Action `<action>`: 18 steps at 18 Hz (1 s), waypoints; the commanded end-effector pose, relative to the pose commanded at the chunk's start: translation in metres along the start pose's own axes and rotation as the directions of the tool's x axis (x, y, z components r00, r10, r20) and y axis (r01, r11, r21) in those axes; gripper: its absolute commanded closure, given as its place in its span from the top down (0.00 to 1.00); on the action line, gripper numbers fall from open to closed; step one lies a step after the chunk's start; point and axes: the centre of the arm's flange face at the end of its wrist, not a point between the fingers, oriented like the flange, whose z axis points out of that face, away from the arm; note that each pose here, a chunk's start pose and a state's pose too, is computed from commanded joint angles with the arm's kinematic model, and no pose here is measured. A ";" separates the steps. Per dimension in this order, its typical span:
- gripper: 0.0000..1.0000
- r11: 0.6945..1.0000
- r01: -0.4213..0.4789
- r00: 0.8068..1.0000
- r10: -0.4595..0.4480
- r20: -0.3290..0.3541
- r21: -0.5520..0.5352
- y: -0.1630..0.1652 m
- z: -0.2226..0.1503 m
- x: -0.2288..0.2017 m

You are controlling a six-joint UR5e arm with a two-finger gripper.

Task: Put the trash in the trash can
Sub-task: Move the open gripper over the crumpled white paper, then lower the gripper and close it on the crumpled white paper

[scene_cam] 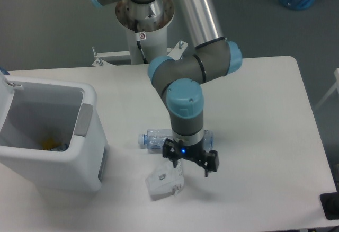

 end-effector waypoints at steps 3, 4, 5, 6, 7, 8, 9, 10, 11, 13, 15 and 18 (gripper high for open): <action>1.00 1.000 -0.004 1.000 0.004 -0.024 0.012 0.004 -0.002 0.010; 1.00 1.000 -0.008 1.000 0.008 -0.030 0.013 0.003 -0.001 0.013; 1.00 1.000 -0.016 0.999 0.017 -0.033 0.009 0.001 0.002 0.019; 1.00 1.000 -0.017 0.999 0.018 -0.037 0.002 0.000 0.007 0.020; 1.00 1.000 -0.019 0.999 0.018 -0.040 -0.006 -0.001 0.014 0.020; 1.00 1.000 -0.015 0.999 0.015 -0.036 -0.019 -0.002 0.022 0.016; 1.00 0.999 -0.013 1.000 0.012 -0.017 -0.037 -0.004 0.028 0.010; 1.00 0.998 -0.014 1.000 0.014 0.002 -0.061 -0.004 0.034 0.006; 1.00 0.997 -0.019 1.000 0.020 0.010 -0.078 -0.005 0.040 0.006; 0.63 0.997 -0.022 1.000 0.023 0.015 -0.079 -0.010 0.042 0.008; 0.19 0.997 -0.017 1.000 0.018 0.015 -0.080 -0.010 0.043 0.008; 0.00 0.997 -0.011 1.000 0.012 0.017 -0.071 -0.013 0.041 0.006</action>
